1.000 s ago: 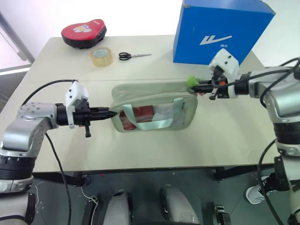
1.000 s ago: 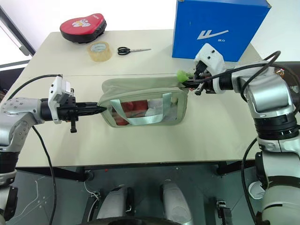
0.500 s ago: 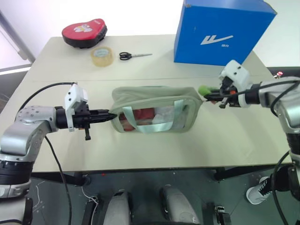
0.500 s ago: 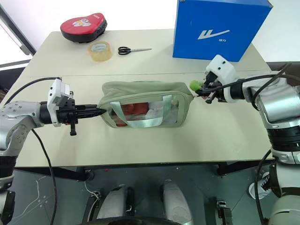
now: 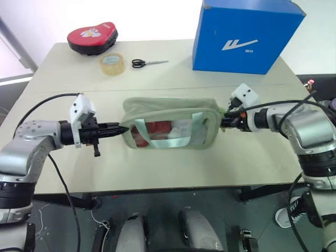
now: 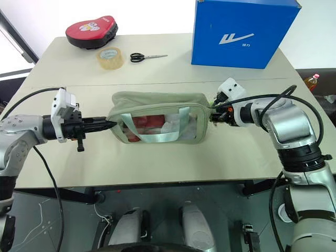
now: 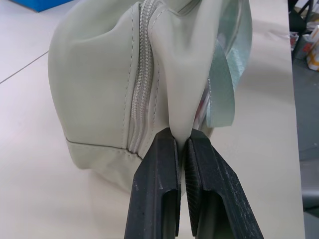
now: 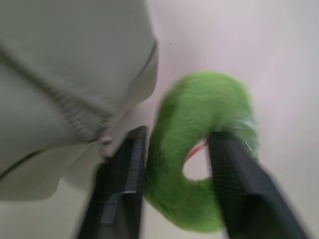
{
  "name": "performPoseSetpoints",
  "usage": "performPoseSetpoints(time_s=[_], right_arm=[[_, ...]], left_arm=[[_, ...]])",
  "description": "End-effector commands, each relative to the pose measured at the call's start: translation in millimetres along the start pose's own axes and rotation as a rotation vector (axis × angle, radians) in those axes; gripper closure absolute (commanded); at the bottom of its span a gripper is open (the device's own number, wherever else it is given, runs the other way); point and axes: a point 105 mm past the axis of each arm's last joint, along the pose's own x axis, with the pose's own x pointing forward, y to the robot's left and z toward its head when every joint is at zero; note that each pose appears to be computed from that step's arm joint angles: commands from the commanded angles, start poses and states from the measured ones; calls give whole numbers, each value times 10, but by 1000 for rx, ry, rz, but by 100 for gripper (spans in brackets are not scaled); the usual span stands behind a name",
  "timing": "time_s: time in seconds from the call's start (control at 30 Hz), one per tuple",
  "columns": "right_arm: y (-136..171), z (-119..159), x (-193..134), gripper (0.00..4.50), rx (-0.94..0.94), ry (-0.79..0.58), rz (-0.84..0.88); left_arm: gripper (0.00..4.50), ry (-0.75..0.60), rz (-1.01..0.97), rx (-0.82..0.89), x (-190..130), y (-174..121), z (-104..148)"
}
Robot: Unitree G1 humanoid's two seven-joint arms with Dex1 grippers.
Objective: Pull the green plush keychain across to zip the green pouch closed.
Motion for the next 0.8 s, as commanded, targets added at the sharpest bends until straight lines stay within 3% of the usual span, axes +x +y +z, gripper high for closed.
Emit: performPoseSetpoints(time_s=[0.03, 0.07, 0.1, 0.4, 0.53, 0.7, 0.73, 0.8], right_arm=[[-72, 313, -251, 94, -21, -108, -20], [-79, 329, -267, 35, -22, -113, -22], [-97, 352, -314, 3, -29, -125, -20], [-178, 503, -673, 3, -176, -216, 10], [-117, 514, -653, 0, -198, -235, 44], [-6, 443, -601, 0, -209, -249, 93], [28, 424, -596, 0, -213, -252, 109], [106, 369, -585, 0, -223, -251, 145]], left_arm=[[450, 34, 43, -6, -90, 64, -35], [450, 33, 41, -4, -88, 63, -31], [450, 30, 37, 1, -81, 64, -14], [450, 1, -17, 35, -33, 1, 180], [294, -8, -32, 16, -28, -51, 243], [29, 3, -6, 53, -118, 13, 357], [6, 7, -6, 64, -151, 15, 385], [6, 14, -11, 80, -226, 0, 446]])
